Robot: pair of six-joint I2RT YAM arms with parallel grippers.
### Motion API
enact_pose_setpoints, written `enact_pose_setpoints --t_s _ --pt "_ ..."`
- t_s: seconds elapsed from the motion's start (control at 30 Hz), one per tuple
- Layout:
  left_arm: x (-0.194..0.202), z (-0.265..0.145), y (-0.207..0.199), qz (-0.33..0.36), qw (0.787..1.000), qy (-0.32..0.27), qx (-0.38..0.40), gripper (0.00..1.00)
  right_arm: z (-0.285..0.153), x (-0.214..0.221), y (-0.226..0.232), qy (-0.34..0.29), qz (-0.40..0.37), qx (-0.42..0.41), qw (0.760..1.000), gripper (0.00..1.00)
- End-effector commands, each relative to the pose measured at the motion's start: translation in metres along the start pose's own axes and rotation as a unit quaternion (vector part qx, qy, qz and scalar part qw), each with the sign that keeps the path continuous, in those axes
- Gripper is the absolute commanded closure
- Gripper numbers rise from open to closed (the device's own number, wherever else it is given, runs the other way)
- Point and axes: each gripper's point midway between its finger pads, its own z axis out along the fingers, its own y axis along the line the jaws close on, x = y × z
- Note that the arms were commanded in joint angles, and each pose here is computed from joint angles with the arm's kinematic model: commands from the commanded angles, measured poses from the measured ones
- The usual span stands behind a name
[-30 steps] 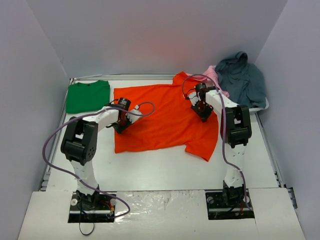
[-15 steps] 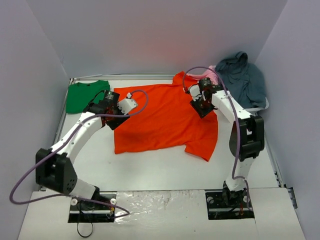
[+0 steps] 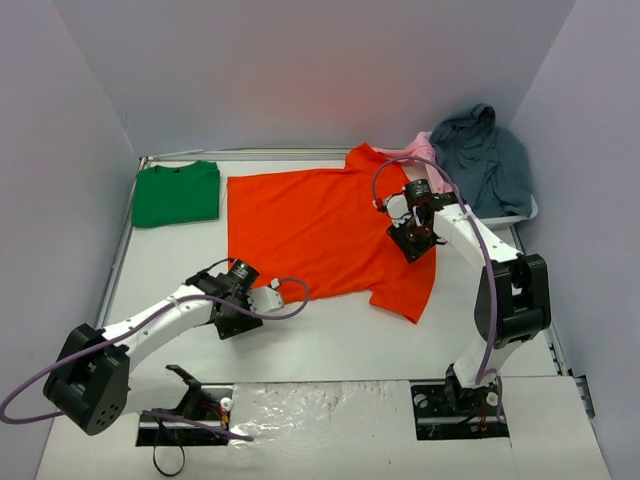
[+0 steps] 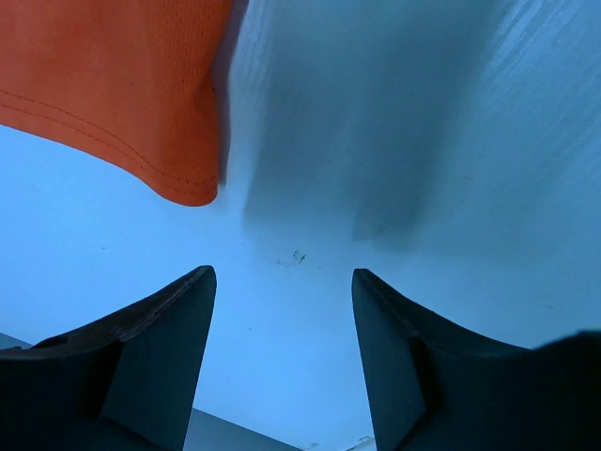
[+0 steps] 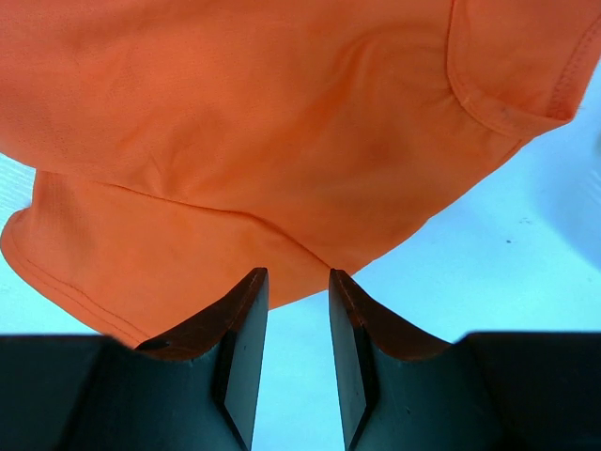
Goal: Fold and stack the t-shirts
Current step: Flatten out the tshirt, then grap the side of the flattened tshirt closest away from the robot with both arms
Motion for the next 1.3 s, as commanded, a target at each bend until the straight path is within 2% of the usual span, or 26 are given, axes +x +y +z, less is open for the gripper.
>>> enact_pose_setpoints --t_s 0.0,0.13,0.6,0.9,1.0,1.03,1.07,1.2,1.27 --pt "-0.006 0.000 0.018 0.001 0.998 -0.014 -0.056 0.41 -0.003 -0.003 0.004 -0.015 0.016 -0.007 1.000 0.71" --pt "-0.001 0.008 0.023 0.003 0.997 -0.009 -0.080 0.42 0.001 -0.001 0.006 -0.011 0.022 -0.010 1.000 0.71" --pt "-0.024 0.013 0.035 0.003 0.992 -0.066 -0.108 0.42 0.012 0.001 -0.001 0.013 0.031 0.003 0.999 0.73" --pt "-0.027 0.029 0.036 0.014 0.994 -0.052 -0.099 0.43 0.018 0.004 -0.002 0.024 0.030 0.004 0.999 0.74" --pt "-0.027 0.033 0.037 0.013 0.994 -0.045 -0.097 0.48 0.021 0.005 -0.002 0.027 0.029 0.002 0.999 0.75" --pt "-0.027 0.035 0.037 0.014 0.994 -0.044 -0.096 0.54 0.022 0.005 -0.001 0.028 0.029 0.002 0.999 0.75" --pt "-0.028 0.035 0.037 0.013 0.994 -0.045 -0.097 0.56 0.022 0.005 -0.002 0.027 0.029 0.002 0.999 0.75" --pt "-0.029 0.036 0.039 0.012 0.994 -0.046 -0.100 0.58 0.024 0.006 -0.001 0.030 0.028 0.002 0.999 0.76" --pt "-0.030 0.036 0.040 0.013 0.994 -0.047 -0.102 0.66 0.024 0.006 -0.001 0.031 0.029 0.001 0.999 0.76"
